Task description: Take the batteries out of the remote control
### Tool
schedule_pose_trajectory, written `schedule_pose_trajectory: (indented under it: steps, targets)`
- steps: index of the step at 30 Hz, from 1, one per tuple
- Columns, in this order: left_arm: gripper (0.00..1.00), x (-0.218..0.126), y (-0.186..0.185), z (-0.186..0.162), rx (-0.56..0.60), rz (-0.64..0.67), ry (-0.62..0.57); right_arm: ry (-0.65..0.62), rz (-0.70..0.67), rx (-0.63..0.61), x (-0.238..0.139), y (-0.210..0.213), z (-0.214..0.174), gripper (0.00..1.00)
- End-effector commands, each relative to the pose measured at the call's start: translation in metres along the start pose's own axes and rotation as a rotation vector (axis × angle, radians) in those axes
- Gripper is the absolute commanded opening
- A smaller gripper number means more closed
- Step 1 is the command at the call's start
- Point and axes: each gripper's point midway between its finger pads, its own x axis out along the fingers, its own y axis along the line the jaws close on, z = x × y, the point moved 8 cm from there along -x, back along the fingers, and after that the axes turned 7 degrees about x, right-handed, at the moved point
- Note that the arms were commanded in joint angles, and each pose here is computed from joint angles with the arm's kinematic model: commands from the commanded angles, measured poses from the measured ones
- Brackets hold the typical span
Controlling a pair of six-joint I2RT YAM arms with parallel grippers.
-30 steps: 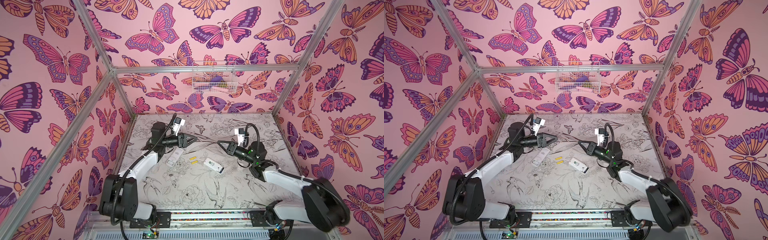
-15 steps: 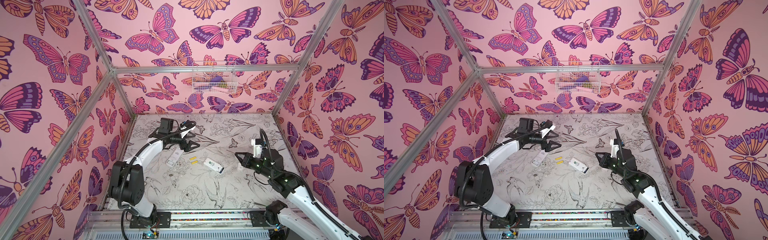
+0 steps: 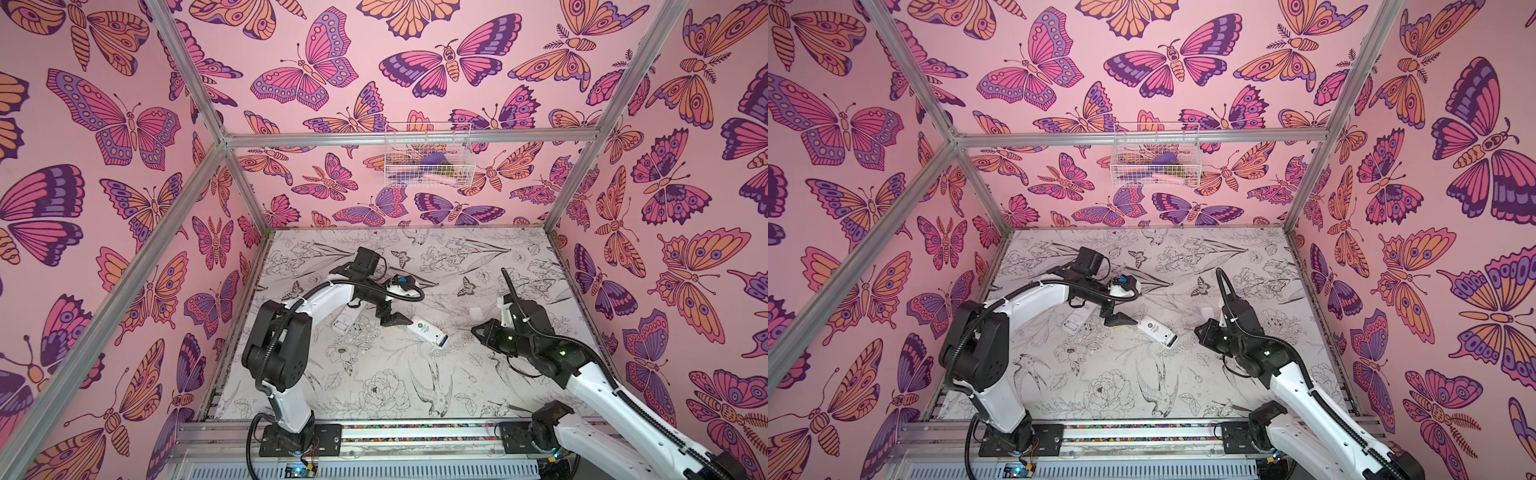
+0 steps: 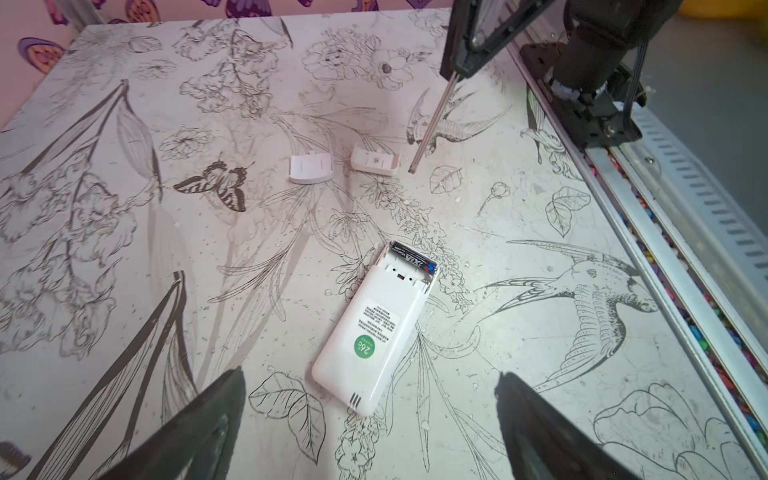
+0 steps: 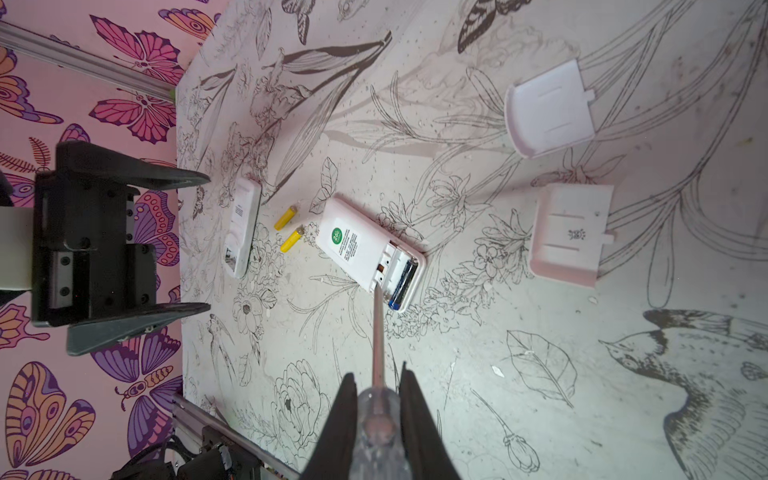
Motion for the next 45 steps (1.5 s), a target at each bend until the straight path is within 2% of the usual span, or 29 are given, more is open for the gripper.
schedule_pose_trajectory:
  steps: [1, 5, 11, 20, 22, 25, 33, 45]
  targets:
    - [0.94, 0.015, -0.005, -0.004, 0.06, -0.072, 0.043, 0.039, -0.024, 0.061, 0.007, -0.009, -0.007, 0.0]
    - [0.94, 0.033, -0.01, -0.009, 0.109, -0.137, 0.086, 0.082, -0.022, 0.077, 0.016, -0.011, -0.013, 0.0]
    - [0.94, 0.058, -0.01, -0.018, 0.123, -0.205, 0.16, 0.123, -0.046, 0.09, 0.028, -0.012, -0.019, 0.0]
    - [0.93, 0.088, -0.009, -0.031, 0.187, -0.261, 0.213, 0.134, -0.066, 0.096, 0.036, -0.012, -0.019, 0.0]
    - [0.93, 0.093, -0.007, -0.033, 0.169, -0.27, 0.195, 0.128, -0.084, 0.098, 0.037, -0.014, -0.019, 0.0]
    - [0.9, 0.101, -0.006, -0.036, 0.166, -0.274, 0.237, 0.129, -0.082, 0.112, 0.04, -0.015, -0.019, 0.0]
    - [0.8, 0.104, -0.017, -0.044, 0.164, -0.292, 0.303, 0.125, -0.113, 0.107, 0.045, -0.017, -0.017, 0.0]
    - [0.8, 0.078, -0.052, -0.038, 0.069, -0.312, 0.339, 0.167, -0.175, 0.077, 0.061, -0.02, -0.022, 0.0]
